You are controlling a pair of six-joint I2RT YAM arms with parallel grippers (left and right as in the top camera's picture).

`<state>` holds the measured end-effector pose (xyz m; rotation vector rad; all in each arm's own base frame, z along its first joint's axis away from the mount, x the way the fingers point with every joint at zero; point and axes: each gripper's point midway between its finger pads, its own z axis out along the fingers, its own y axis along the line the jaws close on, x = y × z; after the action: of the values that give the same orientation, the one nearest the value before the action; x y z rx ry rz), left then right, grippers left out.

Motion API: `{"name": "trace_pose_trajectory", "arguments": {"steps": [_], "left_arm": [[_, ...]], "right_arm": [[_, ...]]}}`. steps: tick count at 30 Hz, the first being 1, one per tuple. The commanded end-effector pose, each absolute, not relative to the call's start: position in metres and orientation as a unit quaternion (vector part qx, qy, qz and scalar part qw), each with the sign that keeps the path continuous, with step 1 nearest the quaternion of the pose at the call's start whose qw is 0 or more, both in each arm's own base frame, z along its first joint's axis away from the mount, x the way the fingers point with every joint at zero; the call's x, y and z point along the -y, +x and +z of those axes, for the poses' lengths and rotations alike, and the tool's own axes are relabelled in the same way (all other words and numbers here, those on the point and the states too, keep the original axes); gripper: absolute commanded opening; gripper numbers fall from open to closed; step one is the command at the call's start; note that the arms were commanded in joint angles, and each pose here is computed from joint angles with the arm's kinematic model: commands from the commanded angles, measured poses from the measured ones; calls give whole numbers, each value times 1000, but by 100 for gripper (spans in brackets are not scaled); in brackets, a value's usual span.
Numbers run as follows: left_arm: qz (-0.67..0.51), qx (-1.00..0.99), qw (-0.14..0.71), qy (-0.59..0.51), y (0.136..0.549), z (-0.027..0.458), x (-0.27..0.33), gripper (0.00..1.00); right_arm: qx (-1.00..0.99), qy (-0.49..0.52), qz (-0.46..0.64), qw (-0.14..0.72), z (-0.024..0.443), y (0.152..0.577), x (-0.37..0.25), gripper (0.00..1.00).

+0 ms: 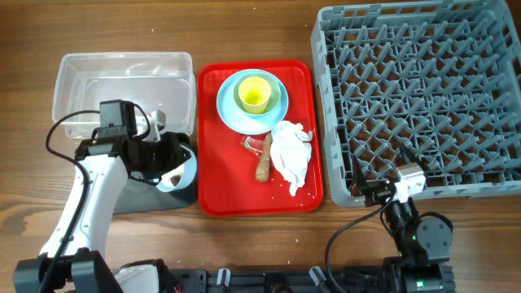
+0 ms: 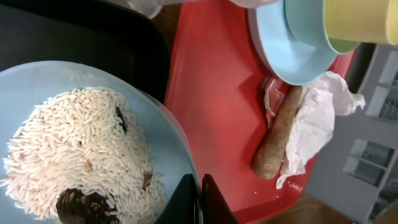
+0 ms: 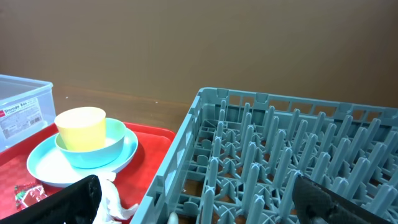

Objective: Sort waste into correct bins and load items into the dishwasher rack
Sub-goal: 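Carry the blue bowl left over the black tray, then tip the blue bowl to pour rice and scraps onto the black tray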

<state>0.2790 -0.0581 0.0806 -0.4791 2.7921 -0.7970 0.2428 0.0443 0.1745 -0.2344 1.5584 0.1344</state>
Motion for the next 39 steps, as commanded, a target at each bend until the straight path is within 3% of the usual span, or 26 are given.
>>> {"name": "trace_pose_trajectory", "arguments": {"steps": [1,15,27,39], "left_arm": [[-298,-941,87,-135,273,81,74,4],[-340,-926,90,-138,275,91,80,4],[-411,-873,155,-211,280,118,18,4],[-502,-807,242,-196,275,158,-7,4]], "right_arm": [[-699,-103,66,705,176,243,-46,100],[-699,-103,66,705,176,243,-46,100],[-699,-103,66,705,176,243,-46,100],[-699,-103,66,705,176,243,-46,100]]}}
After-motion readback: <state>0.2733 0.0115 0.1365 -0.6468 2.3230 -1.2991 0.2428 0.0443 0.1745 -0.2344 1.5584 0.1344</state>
